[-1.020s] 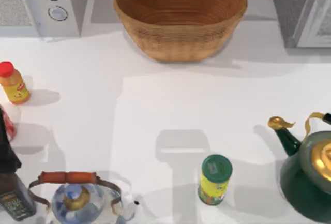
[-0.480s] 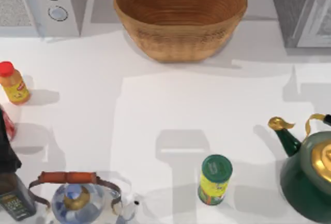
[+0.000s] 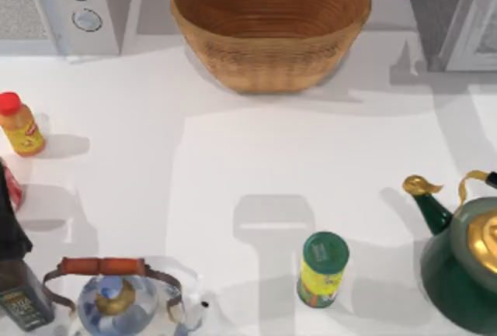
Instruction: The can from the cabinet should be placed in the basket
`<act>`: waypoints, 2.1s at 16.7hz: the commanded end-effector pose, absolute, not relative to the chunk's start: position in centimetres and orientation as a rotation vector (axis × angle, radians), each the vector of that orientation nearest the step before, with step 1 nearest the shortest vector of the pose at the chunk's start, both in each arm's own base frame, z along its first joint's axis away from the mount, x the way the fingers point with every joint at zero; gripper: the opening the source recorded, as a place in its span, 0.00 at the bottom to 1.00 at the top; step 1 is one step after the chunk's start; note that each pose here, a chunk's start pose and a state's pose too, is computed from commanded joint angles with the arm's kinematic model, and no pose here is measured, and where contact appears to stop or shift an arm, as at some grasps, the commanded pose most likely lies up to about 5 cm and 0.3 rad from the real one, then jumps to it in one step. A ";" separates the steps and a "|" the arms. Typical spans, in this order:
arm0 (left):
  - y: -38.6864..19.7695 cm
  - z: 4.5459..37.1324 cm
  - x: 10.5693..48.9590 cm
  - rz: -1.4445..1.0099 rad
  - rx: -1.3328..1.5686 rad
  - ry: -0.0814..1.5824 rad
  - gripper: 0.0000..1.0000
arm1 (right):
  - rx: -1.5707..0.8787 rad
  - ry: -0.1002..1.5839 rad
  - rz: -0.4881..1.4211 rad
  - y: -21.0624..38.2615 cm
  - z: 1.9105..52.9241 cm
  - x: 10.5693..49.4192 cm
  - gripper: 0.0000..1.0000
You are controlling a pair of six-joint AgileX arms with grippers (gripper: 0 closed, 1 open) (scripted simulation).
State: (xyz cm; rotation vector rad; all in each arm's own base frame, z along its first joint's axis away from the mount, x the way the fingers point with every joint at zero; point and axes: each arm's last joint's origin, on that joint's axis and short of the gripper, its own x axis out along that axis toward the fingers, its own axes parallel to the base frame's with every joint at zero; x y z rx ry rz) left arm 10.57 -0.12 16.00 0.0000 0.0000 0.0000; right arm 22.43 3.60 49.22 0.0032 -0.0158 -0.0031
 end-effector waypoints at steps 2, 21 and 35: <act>-0.1 16.0 10.6 0.000 0.000 0.000 1.00 | 0.002 -0.010 -0.001 4.2 50.3 24.0 1.00; -0.1 16.0 10.6 0.000 0.000 0.000 1.00 | 0.000 -0.004 -0.008 4.1 50.7 35.1 1.00; -0.1 16.0 10.6 0.000 0.000 0.000 1.00 | 0.001 -0.010 -0.009 3.9 51.0 39.8 1.00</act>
